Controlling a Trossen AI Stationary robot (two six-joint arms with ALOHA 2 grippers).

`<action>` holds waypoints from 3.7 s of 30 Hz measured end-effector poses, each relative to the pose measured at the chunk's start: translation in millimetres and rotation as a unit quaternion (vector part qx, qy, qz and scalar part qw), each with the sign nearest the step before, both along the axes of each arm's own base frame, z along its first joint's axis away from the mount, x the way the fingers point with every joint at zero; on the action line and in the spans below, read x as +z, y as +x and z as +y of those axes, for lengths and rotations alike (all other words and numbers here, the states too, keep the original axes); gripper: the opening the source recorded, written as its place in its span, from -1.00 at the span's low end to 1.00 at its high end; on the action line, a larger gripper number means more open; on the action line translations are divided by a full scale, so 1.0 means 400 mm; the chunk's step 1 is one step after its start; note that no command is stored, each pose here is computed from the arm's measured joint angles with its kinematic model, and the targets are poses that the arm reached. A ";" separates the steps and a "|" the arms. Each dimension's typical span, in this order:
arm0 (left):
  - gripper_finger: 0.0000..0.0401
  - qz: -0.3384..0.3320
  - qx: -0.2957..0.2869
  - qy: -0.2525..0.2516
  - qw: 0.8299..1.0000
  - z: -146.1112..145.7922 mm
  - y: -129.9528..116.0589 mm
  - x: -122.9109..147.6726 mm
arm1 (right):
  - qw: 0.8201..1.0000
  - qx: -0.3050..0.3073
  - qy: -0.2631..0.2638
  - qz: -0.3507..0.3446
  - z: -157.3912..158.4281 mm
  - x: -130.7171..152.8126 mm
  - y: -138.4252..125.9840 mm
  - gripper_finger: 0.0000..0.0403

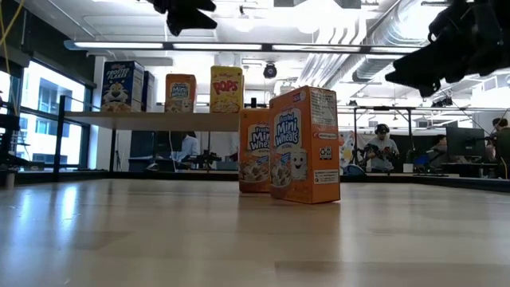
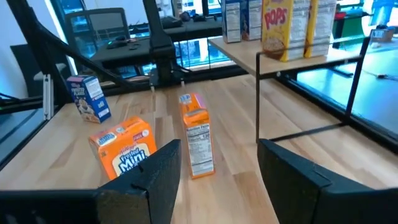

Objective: Stack cereal on shelf
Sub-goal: Put the top orange cereal box on the shelf aligned with the other orange cereal box

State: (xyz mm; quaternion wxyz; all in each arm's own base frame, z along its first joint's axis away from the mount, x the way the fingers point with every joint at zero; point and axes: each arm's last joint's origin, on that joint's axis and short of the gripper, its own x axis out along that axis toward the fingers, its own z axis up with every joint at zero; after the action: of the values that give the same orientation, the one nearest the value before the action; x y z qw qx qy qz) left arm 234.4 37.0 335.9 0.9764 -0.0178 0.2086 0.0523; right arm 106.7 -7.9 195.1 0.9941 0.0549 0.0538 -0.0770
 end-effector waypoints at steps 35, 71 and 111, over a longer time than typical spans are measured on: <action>0.11 0.075 -0.014 0.015 0.997 -0.005 0.181 -0.165 | 0.996 -0.011 0.075 0.053 0.001 -0.059 -0.005 0.02; 0.11 0.069 0.019 0.094 0.993 -0.044 0.212 -0.182 | 0.996 -0.011 0.075 0.053 0.001 -0.059 -0.005 0.02; 0.57 0.142 -0.005 0.057 0.988 -0.037 0.278 -0.322 | 0.994 -0.013 0.076 0.074 0.001 -0.068 -0.008 0.02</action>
State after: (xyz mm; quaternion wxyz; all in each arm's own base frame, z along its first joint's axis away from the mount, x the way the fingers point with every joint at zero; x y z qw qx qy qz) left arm 345.5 22.3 207.1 0.9367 0.0464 0.3415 0.0610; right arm 103.7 -7.6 167.7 0.9792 0.1251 0.1321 -0.0893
